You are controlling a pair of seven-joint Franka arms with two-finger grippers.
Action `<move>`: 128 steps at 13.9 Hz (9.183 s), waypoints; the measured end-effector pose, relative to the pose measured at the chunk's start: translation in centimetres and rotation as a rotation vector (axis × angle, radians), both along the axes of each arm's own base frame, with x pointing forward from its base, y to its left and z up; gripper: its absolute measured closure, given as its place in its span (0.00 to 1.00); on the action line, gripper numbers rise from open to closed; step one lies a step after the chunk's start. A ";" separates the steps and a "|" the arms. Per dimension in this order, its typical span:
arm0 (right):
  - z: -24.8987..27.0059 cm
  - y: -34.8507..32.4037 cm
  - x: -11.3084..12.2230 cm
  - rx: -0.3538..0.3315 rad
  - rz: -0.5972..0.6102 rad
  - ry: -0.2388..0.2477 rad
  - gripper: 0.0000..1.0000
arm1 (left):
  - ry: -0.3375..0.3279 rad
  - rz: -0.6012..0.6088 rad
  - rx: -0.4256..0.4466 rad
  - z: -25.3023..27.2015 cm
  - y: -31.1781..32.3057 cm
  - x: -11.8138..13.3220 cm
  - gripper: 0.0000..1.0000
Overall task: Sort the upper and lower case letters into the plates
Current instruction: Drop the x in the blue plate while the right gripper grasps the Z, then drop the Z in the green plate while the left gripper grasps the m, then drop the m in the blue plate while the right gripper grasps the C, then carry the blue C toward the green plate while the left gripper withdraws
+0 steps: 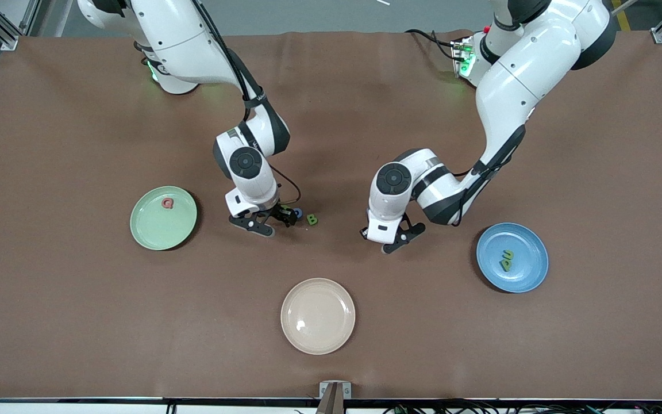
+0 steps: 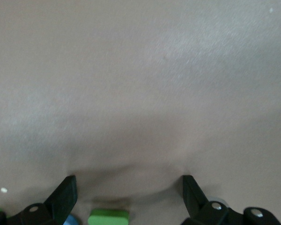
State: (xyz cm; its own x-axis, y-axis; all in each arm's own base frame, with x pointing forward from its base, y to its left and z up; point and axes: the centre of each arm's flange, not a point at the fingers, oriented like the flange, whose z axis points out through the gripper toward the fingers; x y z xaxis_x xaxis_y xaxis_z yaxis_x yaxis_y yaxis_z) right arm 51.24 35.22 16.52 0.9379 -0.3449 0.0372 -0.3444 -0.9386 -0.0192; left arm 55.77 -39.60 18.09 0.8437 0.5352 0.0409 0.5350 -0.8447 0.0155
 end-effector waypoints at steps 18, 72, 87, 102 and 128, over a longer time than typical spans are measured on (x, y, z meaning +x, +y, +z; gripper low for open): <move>0.4 2.4 -2.0 -0.023 0.009 0.042 0.59 | 0.131 0.009 0.203 4.9 30.0 10.0 0.67; 14.1 -18.8 6.4 0.026 0.160 0.252 0.00 | -0.026 -0.164 -0.024 3.3 2.4 -0.5 0.60; 3.2 1.3 -1.2 -0.034 -0.099 0.047 0.00 | -0.051 -0.188 0.124 11.3 24.7 12.3 0.60; 1.1 5.5 -2.1 -0.032 -0.183 0.007 0.04 | 0.093 -0.157 0.119 5.5 37.2 10.9 0.25; 1.8 5.9 -1.5 -0.048 -0.174 0.008 0.67 | 0.052 -0.423 0.067 42.8 35.2 3.5 0.00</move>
State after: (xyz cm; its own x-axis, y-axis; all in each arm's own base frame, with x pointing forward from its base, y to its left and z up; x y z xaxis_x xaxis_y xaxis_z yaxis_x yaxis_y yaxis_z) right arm 49.72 41.13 18.31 0.8644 -0.5003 0.0510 -0.5020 -0.8644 0.0279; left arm 59.26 -4.40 60.93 0.9901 0.1396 0.0148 0.1402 -0.9880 -0.0646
